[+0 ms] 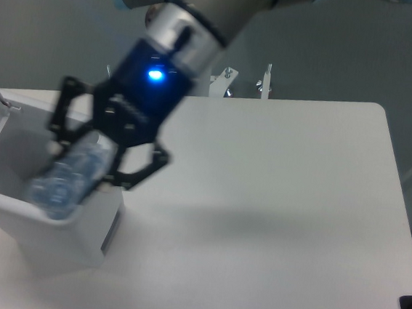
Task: Place the trash in the trash can
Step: 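Carry the bottle over the white bin and release it inside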
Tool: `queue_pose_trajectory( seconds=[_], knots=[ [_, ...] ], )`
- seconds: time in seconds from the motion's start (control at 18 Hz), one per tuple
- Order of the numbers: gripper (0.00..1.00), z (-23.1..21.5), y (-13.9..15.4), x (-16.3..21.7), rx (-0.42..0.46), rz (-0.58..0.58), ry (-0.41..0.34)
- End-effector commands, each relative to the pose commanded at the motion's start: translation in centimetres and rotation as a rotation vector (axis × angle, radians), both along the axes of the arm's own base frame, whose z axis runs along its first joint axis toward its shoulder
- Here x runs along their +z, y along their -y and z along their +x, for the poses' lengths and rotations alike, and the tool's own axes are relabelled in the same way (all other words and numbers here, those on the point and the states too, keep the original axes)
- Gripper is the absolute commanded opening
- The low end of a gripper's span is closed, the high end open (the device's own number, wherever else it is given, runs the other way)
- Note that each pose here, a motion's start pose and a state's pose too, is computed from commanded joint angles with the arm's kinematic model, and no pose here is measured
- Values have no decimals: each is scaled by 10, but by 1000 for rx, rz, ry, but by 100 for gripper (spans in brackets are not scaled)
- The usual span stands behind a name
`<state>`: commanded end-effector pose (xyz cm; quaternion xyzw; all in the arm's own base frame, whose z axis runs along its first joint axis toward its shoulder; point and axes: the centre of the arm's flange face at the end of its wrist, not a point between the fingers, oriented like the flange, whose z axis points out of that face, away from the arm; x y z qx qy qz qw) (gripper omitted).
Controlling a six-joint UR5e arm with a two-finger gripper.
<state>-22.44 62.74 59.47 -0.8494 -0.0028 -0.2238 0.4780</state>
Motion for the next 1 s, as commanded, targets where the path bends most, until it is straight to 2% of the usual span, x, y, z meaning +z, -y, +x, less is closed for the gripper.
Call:
queue_pose_trajectory(
  seconds=[0.11,0.17,0.33,0.39,0.44,0.72,1.0],
  knots=[
    [27,15,-1,-8,-22,-12,10],
    [32,19,-1,-11,-29,-15,9],
    [75,22,0,-26,-71,-1,-44],
    [96,23,2,-31,-86,4,-64],
    [100,24,4,-35,-96,6,-78],
    [100,15,26,-46,-81,-4,-89],
    [100,-63,61,-49,52,-16,-107]
  ],
)
